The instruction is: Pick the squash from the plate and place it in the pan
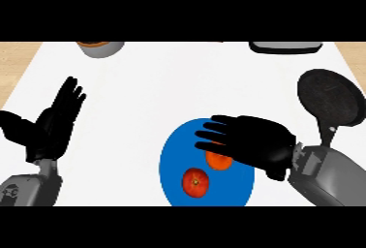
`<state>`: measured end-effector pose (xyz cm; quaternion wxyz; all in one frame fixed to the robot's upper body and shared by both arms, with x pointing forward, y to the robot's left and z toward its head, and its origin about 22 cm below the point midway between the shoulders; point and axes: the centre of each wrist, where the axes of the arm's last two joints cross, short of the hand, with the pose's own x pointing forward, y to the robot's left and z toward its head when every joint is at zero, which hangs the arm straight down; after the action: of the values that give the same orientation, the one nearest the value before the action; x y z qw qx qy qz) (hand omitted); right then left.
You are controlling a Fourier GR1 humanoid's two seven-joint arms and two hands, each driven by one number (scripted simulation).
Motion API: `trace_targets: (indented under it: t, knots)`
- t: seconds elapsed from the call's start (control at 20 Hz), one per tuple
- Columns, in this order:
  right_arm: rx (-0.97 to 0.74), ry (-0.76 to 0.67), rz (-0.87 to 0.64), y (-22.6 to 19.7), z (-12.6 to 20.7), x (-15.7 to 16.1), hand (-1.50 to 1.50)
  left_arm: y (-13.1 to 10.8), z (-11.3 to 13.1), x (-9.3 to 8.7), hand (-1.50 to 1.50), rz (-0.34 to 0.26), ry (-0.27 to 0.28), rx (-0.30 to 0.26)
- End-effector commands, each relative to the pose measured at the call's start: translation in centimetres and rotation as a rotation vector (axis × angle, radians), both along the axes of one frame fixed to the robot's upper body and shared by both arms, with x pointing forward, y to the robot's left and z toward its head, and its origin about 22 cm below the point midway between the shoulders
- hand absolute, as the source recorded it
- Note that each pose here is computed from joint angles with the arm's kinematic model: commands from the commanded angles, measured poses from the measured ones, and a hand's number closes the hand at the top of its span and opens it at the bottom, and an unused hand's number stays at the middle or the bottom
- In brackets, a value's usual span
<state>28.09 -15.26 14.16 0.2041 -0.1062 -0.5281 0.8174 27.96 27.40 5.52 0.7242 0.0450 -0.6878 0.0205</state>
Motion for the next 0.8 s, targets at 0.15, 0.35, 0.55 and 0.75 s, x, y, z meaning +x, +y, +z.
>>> trace_targets:
  t: [0.15, 0.35, 0.55, 0.75]
  knots:
    - [-0.072, -0.01, -0.045, 1.2, -0.4, -1.8, -1.5, 0.1, -0.4, 0.4, 0.0, 0.003, -0.007, 0.01]
    - [-0.083, -0.025, -0.067, 3.3, -2.6, -0.2, -1.5, 1.1, 0.7, -0.2, 0.0, -0.008, 0.0, -0.002]
    - [-0.085, -0.023, -0.087, 3.8, -3.2, 1.2, -1.5, -1.3, -0.9, 0.4, 0.0, -0.011, -0.006, -0.002]
    - [-0.081, -0.003, -0.065, 3.2, -2.8, 2.3, -1.5, 1.0, -0.3, 0.3, 0.0, 0.008, -0.003, -0.002]
